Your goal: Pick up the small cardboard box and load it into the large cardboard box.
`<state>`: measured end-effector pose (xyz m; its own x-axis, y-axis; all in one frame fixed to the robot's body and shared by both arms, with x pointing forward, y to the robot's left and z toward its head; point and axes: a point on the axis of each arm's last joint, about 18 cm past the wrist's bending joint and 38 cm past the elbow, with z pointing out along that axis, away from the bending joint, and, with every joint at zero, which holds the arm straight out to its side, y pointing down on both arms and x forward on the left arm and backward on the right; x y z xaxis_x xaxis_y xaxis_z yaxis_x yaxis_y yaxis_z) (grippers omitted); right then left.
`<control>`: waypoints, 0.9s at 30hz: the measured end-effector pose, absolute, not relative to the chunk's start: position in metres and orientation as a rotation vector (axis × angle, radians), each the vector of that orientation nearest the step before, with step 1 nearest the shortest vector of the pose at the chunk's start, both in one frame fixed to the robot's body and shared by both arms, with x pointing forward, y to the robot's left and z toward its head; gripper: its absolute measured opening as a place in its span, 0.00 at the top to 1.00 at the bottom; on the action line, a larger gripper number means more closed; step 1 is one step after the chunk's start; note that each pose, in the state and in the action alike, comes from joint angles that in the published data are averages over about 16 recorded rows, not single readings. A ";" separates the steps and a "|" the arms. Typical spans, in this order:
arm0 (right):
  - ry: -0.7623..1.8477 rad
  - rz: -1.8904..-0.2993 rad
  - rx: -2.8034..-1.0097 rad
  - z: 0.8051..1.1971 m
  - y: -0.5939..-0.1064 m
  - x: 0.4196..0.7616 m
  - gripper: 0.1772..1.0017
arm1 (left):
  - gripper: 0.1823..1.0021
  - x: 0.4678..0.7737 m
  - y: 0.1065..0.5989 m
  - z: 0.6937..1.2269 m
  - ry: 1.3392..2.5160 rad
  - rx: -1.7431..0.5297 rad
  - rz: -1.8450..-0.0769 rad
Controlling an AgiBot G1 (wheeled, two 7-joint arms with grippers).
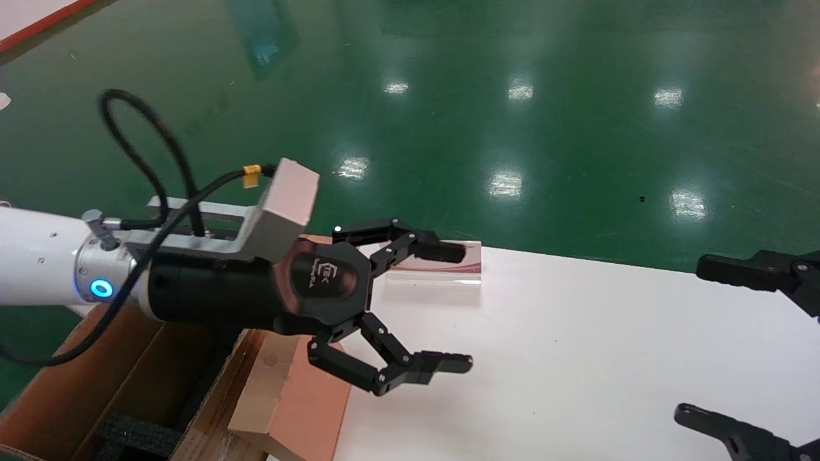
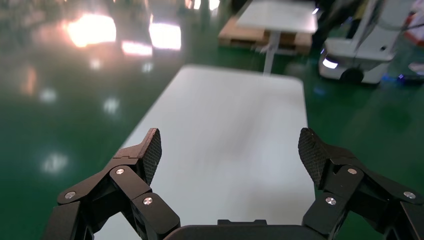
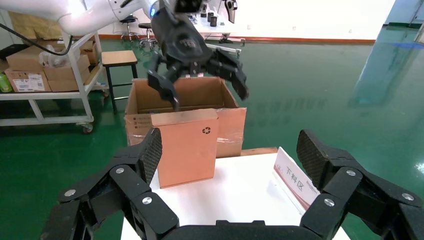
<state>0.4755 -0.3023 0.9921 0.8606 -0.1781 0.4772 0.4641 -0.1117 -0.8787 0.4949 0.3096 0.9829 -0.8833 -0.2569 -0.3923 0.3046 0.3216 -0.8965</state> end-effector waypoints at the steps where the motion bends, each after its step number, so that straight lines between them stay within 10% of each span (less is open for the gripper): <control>1: -0.230 -0.552 -1.595 0.992 -0.302 0.476 0.00 | 0.00 0.497 0.310 0.982 2.150 0.010 -1.567; 13: -0.230 -0.552 -1.595 0.992 -0.302 0.476 0.00 | 0.00 0.528 0.322 0.991 2.381 -0.480 -1.177; 27: -0.230 -0.552 -1.595 0.992 -0.302 0.476 0.00 | 0.00 0.545 0.335 1.018 2.324 -0.979 -0.804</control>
<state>0.4756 -0.3023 0.9921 0.8606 -0.1780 0.4772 0.4641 -0.1117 -0.8787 0.5450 0.3351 1.0182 -0.6228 -0.7548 -0.2060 -0.4661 0.5694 -0.6771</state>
